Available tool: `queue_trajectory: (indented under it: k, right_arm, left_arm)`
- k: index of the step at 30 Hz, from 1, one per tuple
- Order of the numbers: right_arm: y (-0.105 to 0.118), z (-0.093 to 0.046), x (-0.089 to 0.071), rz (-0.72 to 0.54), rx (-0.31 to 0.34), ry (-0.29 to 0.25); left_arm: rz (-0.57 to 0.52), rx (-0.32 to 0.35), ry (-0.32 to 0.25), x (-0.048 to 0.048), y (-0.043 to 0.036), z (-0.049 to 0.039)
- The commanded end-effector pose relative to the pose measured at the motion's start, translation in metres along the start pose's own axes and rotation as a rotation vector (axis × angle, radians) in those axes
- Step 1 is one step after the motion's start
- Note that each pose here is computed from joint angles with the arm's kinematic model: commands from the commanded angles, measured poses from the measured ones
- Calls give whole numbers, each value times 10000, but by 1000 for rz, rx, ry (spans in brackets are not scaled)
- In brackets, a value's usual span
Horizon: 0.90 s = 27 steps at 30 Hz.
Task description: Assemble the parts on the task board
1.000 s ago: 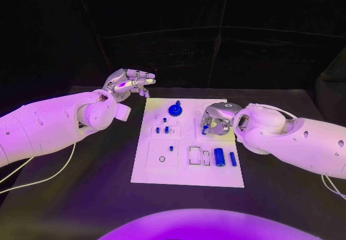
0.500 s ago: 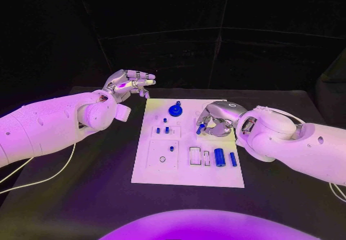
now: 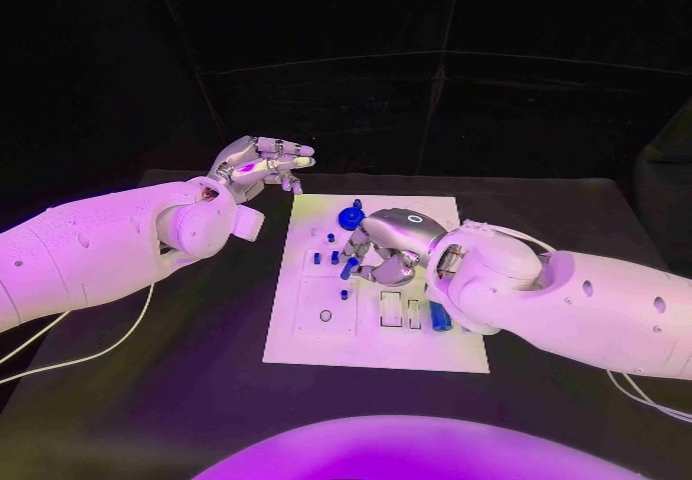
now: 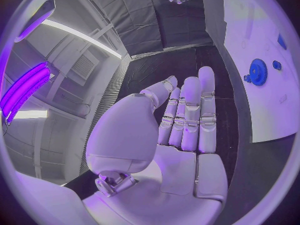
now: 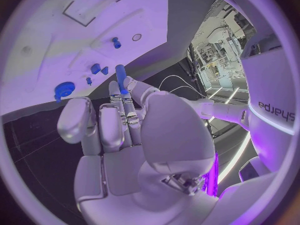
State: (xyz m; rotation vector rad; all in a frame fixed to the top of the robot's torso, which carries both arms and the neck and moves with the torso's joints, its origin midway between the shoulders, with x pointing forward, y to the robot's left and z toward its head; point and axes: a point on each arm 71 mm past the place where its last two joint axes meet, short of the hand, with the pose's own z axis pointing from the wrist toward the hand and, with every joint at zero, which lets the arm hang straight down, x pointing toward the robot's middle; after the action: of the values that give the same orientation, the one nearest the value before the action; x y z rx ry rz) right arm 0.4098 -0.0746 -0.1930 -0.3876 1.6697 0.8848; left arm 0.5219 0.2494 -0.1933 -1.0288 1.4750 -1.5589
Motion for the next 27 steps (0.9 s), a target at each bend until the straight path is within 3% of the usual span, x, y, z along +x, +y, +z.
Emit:
queue_trajectory:
  k: [1, 10, 27]
  right_arm:
    - [94, 51, 110, -68, -82, 21]
    - [253, 172, 411, -64, -154, 85]
    - [276, 228, 616, -92, -146, 180]
  left_arm:
    - [-11, 7, 14, 30, -16, 8]
    - [-14, 4, 22, 52, -13, 14]
    - [-14, 2, 24, 54, -12, 17]
